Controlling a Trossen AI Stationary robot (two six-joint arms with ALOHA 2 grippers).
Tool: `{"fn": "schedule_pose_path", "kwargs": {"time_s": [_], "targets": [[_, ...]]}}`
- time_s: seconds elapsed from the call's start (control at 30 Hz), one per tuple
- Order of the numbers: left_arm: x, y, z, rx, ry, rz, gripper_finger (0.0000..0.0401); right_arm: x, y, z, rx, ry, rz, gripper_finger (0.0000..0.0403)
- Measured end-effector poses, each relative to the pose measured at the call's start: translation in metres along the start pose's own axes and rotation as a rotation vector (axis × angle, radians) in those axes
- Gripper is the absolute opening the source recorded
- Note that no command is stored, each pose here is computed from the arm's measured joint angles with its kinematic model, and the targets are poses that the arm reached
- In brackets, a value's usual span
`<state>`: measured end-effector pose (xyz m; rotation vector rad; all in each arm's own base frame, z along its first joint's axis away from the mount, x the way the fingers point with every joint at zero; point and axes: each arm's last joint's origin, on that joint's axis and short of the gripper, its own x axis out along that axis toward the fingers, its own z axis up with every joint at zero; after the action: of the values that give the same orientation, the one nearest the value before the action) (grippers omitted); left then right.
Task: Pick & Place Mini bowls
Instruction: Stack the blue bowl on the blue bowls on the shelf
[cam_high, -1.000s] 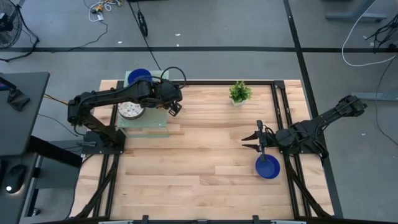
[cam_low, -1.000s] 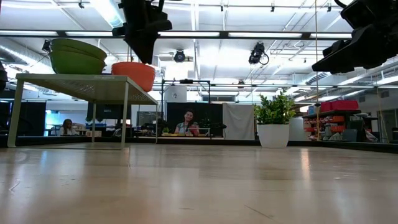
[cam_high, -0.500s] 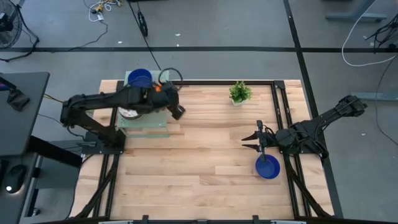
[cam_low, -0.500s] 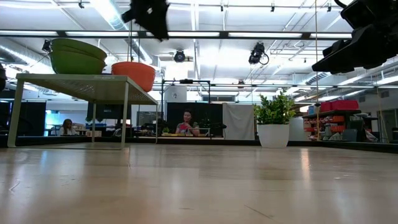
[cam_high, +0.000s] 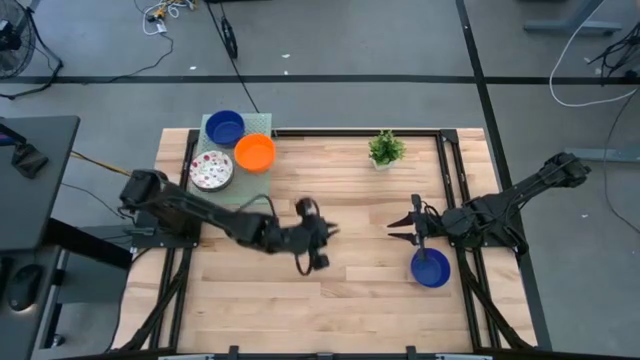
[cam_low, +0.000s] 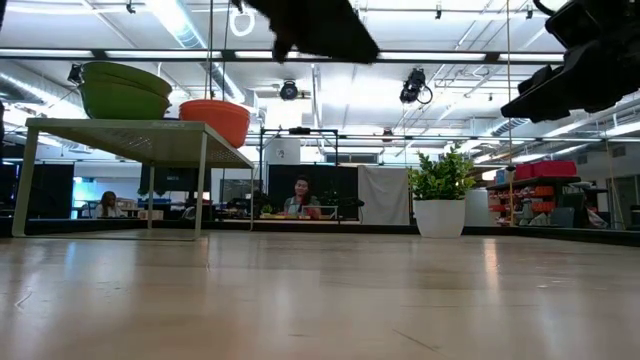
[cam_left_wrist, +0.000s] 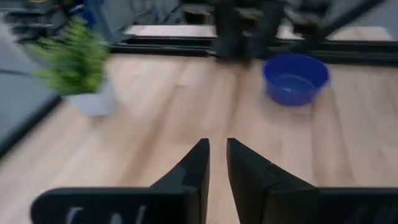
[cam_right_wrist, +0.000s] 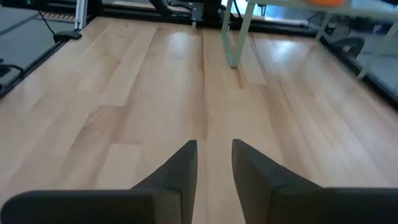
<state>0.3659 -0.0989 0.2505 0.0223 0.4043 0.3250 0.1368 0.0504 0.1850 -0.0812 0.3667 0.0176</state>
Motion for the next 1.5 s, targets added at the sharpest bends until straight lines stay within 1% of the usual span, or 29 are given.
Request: {"fn": "schedule_pose_path", "kwargs": {"time_s": [0.1, 0.17, 0.33, 0.43, 0.5, 0.63, 0.83, 0.9, 1.0, 1.13, 1.27, 1.4, 1.5], "targets": [[0.011, -0.017, -0.030, 0.007, 0.014, -0.043, 0.0058, 0.003, 0.002, 0.001, 0.062, -0.002, 0.027, 0.0102], [0.017, -0.026, -0.046, 0.007, 0.039, -0.055, 0.0057, 0.005, 0.004, 0.000, 0.093, 0.012, 0.078, 0.0102], [0.027, -0.043, -0.067, 0.015, 0.053, -0.080, 0.0057, 0.006, 0.016, 0.006, 0.169, 0.058, 0.304, 0.0109], [0.031, -0.048, -0.073, 0.014, 0.044, -0.089, 0.0057, 0.003, 0.027, 0.011, 0.203, 0.174, 0.360, 0.0121], [0.034, -0.048, -0.076, 0.017, 0.047, -0.093, 0.0057, 0.001, 0.034, 0.012, 0.199, 0.289, 0.375, 0.0132], [0.035, -0.048, -0.076, 0.038, 0.046, -0.090, 0.0057, -0.004, 0.051, 0.022, 0.184, 0.497, 0.380, 0.0158], [0.036, -0.047, -0.076, 0.039, 0.042, -0.079, 0.0057, -0.011, 0.079, 0.029, 0.234, 0.818, 0.386, 0.0198], [0.037, -0.045, -0.076, 0.038, 0.044, -0.074, 0.0057, -0.012, 0.088, 0.027, 0.234, 0.883, 0.378, 0.0204], [0.040, -0.041, -0.075, 0.033, 0.044, -0.064, 0.0057, -0.012, 0.099, 0.020, 0.221, 0.941, 0.363, 0.0204], [0.042, -0.039, -0.075, 0.031, 0.046, -0.056, 0.0057, -0.009, 0.108, 0.008, 0.196, 1.010, 0.319, 0.0195], [0.043, -0.037, -0.074, 0.029, 0.047, -0.051, 0.0057, -0.005, 0.112, -0.002, 0.166, 1.065, 0.257, 0.0176], [0.043, -0.037, -0.074, 0.027, 0.045, -0.052, 0.0057, -0.001, 0.115, -0.009, 0.128, 1.092, 0.241, 0.0147], [0.043, -0.037, -0.074, 0.022, 0.044, -0.052, 0.0057, 0.001, 0.116, -0.011, 0.091, 1.096, 0.251, 0.0114]]}}
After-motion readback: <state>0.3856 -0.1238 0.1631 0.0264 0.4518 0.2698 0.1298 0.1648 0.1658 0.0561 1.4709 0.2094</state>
